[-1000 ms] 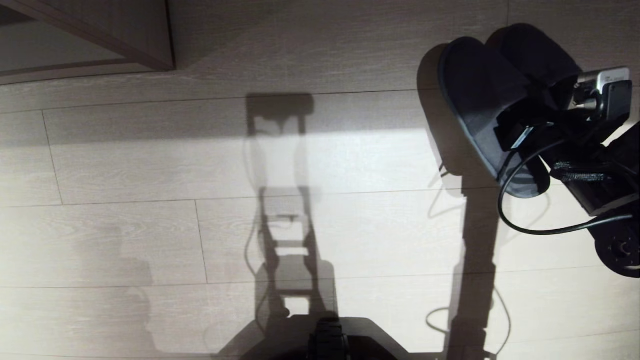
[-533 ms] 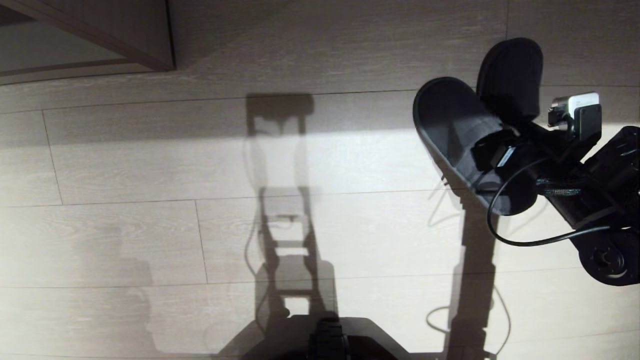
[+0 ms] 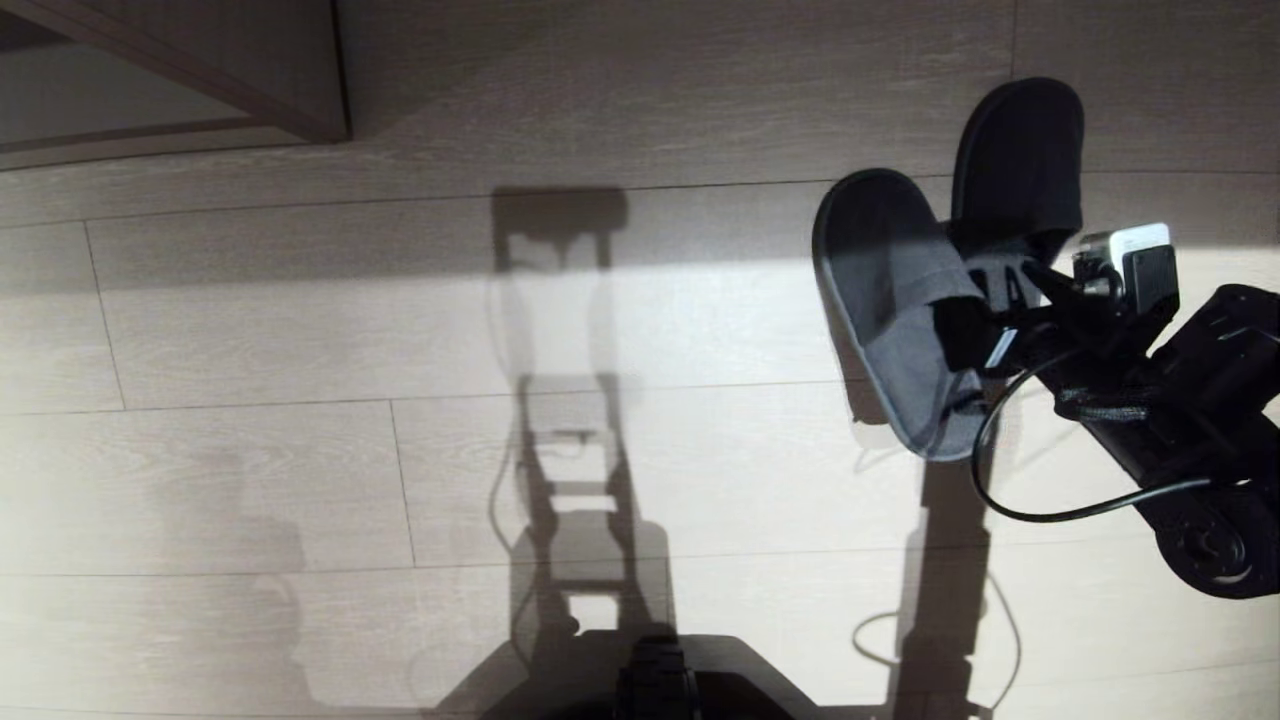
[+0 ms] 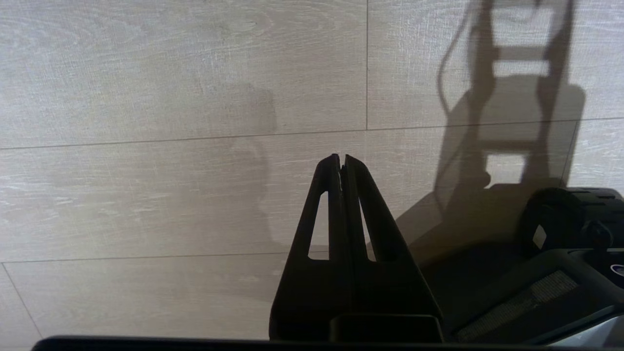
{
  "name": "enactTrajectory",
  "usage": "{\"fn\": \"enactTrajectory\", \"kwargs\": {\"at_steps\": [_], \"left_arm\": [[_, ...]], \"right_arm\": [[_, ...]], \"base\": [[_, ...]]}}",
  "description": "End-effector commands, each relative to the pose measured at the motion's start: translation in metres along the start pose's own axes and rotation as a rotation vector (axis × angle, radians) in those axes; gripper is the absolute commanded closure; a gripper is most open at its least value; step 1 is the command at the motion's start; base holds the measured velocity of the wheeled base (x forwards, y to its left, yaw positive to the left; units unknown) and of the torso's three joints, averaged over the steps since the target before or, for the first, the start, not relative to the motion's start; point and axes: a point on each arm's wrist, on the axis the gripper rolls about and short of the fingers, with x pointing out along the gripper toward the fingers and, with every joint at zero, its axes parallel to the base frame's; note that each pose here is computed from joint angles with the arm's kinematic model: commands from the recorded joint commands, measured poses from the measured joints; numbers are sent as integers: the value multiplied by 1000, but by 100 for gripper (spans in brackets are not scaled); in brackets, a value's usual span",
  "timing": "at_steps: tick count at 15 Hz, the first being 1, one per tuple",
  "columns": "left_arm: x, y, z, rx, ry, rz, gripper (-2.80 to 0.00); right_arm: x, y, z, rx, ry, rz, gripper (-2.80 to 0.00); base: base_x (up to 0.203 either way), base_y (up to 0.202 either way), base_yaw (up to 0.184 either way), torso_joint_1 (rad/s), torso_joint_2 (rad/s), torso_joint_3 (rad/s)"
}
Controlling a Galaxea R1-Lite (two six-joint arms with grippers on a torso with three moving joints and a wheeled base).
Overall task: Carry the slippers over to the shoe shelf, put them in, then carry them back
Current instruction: Place the slippers on the floor
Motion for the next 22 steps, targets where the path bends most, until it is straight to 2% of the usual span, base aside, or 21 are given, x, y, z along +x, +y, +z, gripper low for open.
{"fn": "enactTrajectory", "kwargs": {"at_steps": [1, 4, 13, 16, 20, 22], "left_arm": [[0, 0, 0, 0, -2, 1, 0], [0, 0, 0, 0, -2, 1, 0], [0, 0, 0, -2, -2, 2, 0], [0, 0, 0, -3, -2, 1, 0], [0, 0, 0, -3, -2, 1, 0], [0, 0, 0, -3, -2, 1, 0]], "right_arm": [[-10, 2, -6, -11, 39, 7, -280], [-24, 4, -15, -35, 134, 18, -280], [-33, 6, -20, -11, 187, 50, -280], [-38, 8, -16, 56, 188, 134, -280], [-39, 10, -17, 103, 196, 236, -280], [-38, 10, -16, 107, 190, 243, -280]], "base": [[0, 0, 0, 0, 0, 0], [0, 0, 0, 0, 0, 0], [0, 0, 0, 0, 0, 0], [0, 0, 0, 0, 0, 0], [0, 0, 0, 0, 0, 0], [0, 0, 0, 0, 0, 0]]}}
